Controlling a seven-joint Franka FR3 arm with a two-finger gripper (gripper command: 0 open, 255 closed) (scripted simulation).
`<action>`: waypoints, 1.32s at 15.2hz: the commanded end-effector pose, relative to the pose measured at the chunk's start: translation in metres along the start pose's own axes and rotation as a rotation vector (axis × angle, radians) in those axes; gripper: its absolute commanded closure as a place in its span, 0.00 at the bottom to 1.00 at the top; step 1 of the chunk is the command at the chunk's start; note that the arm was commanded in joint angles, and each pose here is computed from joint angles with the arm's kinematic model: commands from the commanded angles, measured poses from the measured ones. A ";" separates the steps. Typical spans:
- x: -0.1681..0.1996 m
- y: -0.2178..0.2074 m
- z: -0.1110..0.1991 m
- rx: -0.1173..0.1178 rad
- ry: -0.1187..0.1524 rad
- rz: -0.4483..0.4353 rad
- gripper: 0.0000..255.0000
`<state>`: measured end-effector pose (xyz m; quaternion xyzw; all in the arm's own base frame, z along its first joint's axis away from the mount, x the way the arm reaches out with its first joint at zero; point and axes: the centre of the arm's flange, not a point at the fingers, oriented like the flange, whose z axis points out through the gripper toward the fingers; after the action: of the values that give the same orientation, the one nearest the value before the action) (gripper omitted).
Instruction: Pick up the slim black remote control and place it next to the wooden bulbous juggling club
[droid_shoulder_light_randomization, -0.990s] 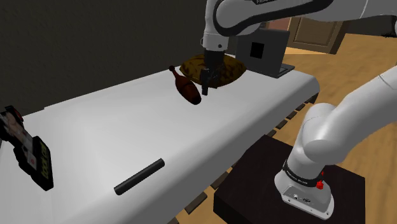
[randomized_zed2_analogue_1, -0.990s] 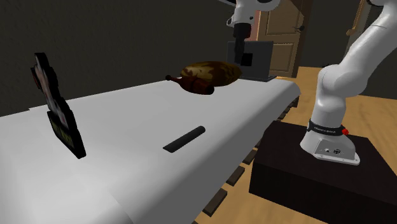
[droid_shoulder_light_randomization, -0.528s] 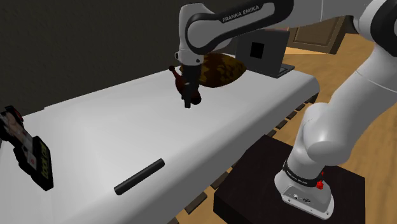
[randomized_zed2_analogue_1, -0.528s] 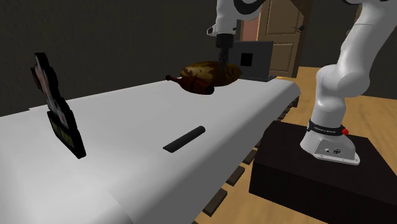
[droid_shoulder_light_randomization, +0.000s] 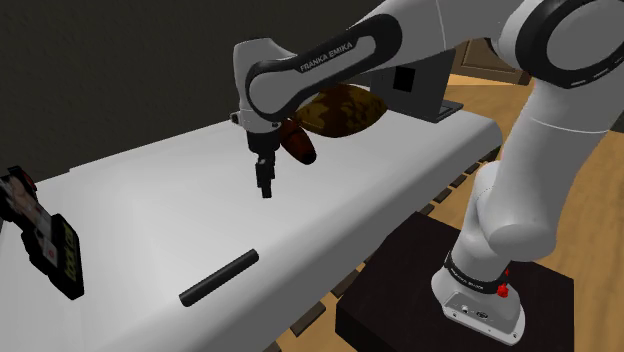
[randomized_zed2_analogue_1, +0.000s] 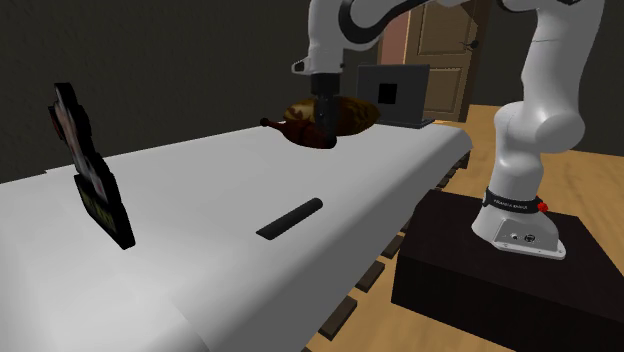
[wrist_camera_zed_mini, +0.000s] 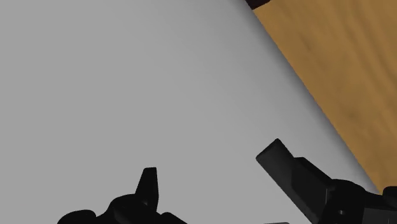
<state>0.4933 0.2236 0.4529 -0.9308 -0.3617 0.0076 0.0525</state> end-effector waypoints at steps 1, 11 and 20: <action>0.020 -0.013 0.014 -0.002 -0.011 -0.078 0.00; 0.099 -0.099 0.088 -0.013 -0.068 -0.455 0.00; 0.115 -0.135 0.142 -0.018 -0.088 -0.591 0.00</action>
<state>0.4798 0.4121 0.3345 -0.7845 -0.6188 0.0295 0.0286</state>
